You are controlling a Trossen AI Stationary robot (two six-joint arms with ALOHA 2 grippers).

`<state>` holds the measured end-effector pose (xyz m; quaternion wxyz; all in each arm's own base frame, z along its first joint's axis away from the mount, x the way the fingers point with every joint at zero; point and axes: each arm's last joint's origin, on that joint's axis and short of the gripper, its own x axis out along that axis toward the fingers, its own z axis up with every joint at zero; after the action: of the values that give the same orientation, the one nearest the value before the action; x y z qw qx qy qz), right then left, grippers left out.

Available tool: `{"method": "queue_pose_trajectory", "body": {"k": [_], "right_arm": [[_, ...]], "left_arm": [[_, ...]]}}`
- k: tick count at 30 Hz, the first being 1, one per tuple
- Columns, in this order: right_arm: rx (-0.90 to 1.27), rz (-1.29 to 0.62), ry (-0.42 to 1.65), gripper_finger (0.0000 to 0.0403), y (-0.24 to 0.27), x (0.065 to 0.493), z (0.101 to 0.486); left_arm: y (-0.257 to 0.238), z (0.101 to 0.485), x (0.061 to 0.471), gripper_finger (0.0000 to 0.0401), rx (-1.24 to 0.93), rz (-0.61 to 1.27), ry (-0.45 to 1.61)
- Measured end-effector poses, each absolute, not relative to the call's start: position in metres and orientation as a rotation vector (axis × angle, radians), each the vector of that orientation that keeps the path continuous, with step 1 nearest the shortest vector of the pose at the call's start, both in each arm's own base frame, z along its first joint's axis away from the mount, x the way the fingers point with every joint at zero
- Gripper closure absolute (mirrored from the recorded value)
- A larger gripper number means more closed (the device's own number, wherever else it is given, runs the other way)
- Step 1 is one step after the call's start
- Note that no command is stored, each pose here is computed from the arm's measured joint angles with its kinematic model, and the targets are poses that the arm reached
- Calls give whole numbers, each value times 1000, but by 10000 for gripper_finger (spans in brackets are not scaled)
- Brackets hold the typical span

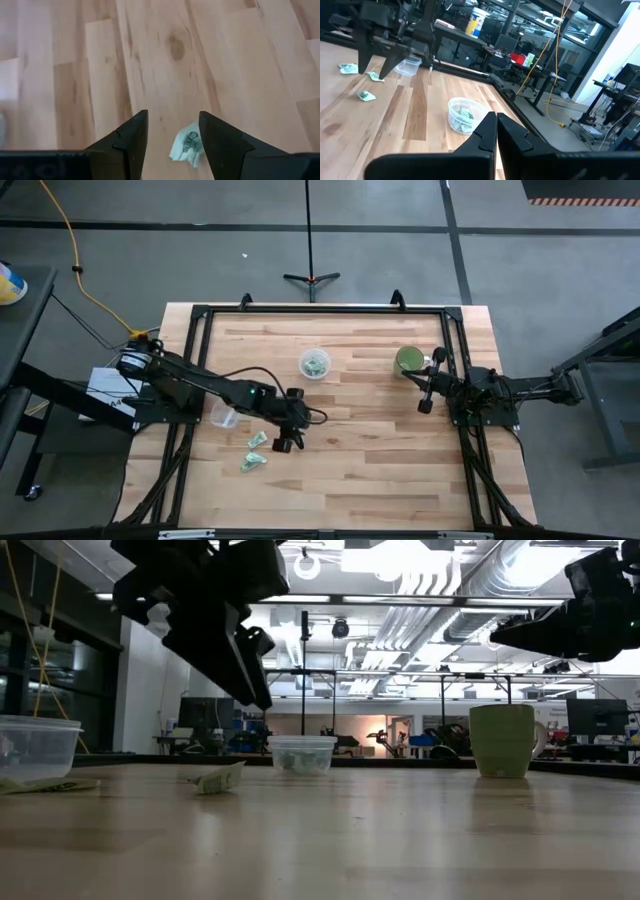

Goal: Pick and place Stevia / Truvia into bins
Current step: Put the stevia packet into the left transparent container

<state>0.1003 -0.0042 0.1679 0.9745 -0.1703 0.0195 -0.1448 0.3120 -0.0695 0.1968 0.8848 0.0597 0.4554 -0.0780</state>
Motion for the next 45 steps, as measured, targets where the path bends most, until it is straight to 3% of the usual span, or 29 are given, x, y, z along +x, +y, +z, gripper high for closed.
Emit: {"method": "queue_pose_trajectory", "body": {"k": [8,17,33,37,45], "right_arm": [[-344,-295,38,398,-4,100,168],[-345,-303,45,402,-5,101,168],[-346,-312,47,396,-5,101,168],[-345,-310,47,400,-5,101,168],[-345,-310,47,399,-5,101,168]], "left_arm": [[-72,186,313,190,13,-202,1012],[-74,153,319,190,28,-199,1127],[-76,135,322,191,3,-238,1184],[-76,134,322,212,5,-235,1193],[-75,133,322,294,7,-221,1197]]}}
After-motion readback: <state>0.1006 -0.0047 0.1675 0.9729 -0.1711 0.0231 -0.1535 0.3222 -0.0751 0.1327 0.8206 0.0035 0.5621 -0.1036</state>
